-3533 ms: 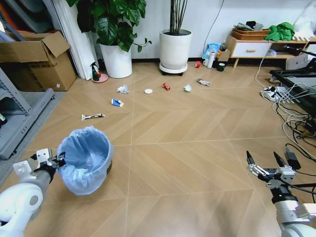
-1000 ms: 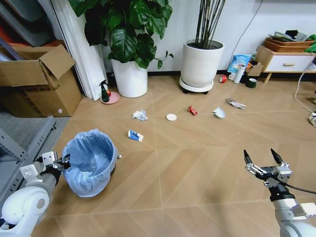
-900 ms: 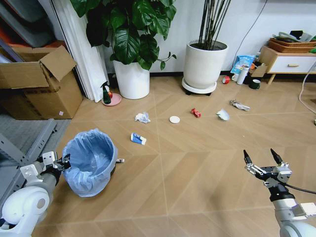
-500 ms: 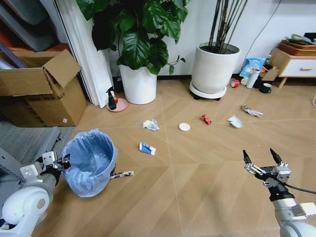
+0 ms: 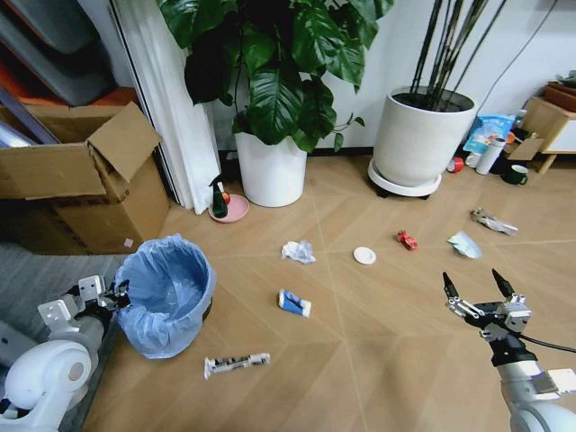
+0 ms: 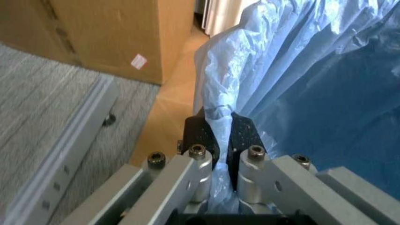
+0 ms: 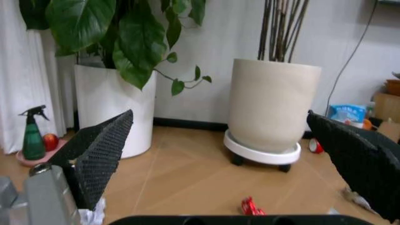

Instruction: Pick up the trash bin and place the garbage on the floor into it.

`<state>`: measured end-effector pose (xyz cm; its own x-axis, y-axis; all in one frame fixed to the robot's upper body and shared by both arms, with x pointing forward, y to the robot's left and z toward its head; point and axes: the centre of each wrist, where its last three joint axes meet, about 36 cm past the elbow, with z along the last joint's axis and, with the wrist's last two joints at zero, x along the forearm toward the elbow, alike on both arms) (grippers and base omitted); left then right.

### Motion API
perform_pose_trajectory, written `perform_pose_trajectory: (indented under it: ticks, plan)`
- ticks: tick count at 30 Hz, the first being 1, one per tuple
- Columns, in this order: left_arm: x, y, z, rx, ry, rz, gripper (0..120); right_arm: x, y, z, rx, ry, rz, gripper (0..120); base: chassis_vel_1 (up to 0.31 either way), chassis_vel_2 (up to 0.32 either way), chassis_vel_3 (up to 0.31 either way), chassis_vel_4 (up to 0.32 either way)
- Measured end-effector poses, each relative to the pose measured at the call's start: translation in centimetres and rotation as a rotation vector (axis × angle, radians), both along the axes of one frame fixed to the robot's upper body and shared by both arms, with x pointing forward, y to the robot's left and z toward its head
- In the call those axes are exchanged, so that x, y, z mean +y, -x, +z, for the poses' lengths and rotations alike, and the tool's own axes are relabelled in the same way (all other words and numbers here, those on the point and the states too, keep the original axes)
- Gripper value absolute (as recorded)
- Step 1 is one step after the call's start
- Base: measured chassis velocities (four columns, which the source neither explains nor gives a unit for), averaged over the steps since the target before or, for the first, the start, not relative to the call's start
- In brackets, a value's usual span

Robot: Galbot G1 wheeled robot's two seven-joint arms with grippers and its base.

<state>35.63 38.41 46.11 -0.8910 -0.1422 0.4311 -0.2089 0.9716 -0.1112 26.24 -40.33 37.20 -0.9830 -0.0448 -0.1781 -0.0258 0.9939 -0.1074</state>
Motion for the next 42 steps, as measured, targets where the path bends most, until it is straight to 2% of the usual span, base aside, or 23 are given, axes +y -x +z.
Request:
perform_pose_trajectory:
  ticks: [12,21,31,35,38,42]
  plan:
    - [-0.3,0.0,-0.2,0.003,0.006,-0.005,0,0.2,-0.5,-0.5,-0.008,0.025,0.028,100,-0.152,0.274,0.158,-0.282]
    - [-0.5,0.2,0.1,0.003,-0.001,-0.014,0,0.8,-1.6,-1.1,0.019,0.072,0.094,100,-0.037,-0.013,0.017,0.010]
    - [-0.5,0.4,0.0,0.009,-0.007,-0.015,0,1.6,-2.1,-2.5,0.046,0.050,0.110,100,0.010,-0.004,-0.010,0.007]
    - [-0.5,0.6,0.3,0.004,-0.017,-0.042,0,2.1,-2.4,-2.8,0.076,-0.021,0.153,100,0.000,0.000,0.000,0.000]
    - [0.2,1.1,1.1,-0.019,-0.056,-0.075,0,1.6,-3.4,-2.7,0.086,-0.067,0.148,100,0.000,0.000,0.000,0.000]
    - [1.2,1.6,2.1,-0.020,-0.102,-0.084,0,1.5,-4.0,-2.4,0.074,-0.055,0.158,100,0.000,0.000,0.000,0.000]
